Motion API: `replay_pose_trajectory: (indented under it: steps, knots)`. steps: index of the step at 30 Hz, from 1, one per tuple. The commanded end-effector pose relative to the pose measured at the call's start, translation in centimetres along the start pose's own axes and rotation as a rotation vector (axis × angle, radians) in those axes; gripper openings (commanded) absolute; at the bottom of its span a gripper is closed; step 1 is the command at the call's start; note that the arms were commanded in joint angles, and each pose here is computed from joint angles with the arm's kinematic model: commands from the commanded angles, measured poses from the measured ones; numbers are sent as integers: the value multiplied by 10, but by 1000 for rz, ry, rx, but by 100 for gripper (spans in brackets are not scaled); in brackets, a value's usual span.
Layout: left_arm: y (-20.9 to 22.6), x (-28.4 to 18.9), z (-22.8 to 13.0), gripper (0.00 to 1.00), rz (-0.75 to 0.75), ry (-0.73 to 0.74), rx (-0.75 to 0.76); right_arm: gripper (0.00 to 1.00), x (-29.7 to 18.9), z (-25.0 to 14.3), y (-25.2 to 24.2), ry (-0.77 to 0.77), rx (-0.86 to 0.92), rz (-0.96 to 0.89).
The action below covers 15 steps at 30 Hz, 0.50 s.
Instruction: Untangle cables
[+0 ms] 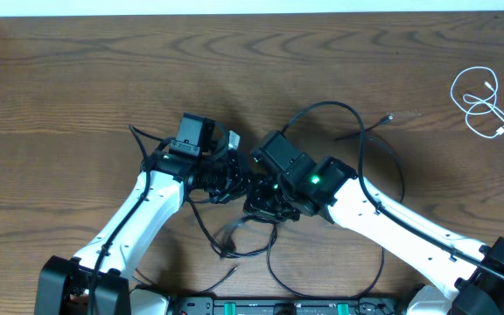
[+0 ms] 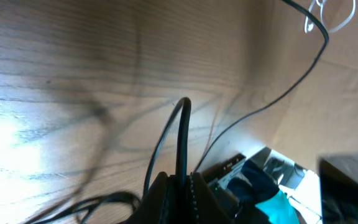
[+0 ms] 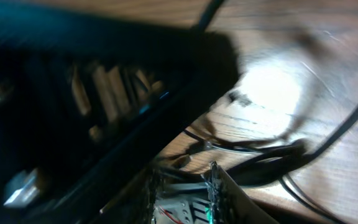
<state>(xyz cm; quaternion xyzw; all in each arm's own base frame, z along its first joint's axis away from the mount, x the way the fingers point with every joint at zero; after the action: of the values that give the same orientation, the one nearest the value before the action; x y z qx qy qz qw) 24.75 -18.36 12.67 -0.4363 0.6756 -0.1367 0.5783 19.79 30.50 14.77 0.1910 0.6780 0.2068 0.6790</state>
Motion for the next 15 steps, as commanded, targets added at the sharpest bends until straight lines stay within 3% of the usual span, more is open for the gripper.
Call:
replay_pose_trajectory:
  steps: [1,7,15]
  knots:
    - [3,3,-1,8,28,-12,-54,30,0,4,7,-13,-199,26]
    - [6,3,6,8,47,-57,-90,38,-7,21,-9,-52,-206,-11]
    - [5,3,7,8,37,-62,-228,44,-11,17,27,-7,-263,196]
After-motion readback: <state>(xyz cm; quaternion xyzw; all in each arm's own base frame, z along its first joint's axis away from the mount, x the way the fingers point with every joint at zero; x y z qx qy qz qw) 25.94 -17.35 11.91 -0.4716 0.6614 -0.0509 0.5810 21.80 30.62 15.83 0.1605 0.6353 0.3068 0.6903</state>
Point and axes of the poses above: each gripper's point midway between its finger pads, its own x axis out along the fingers, its own y axis along the line the jaws close on, z = x × y, the point moved 3 cm from there along -x, back along the fingers, and after that the axes turned 11 degrees about -x, right-handed, at the moved point
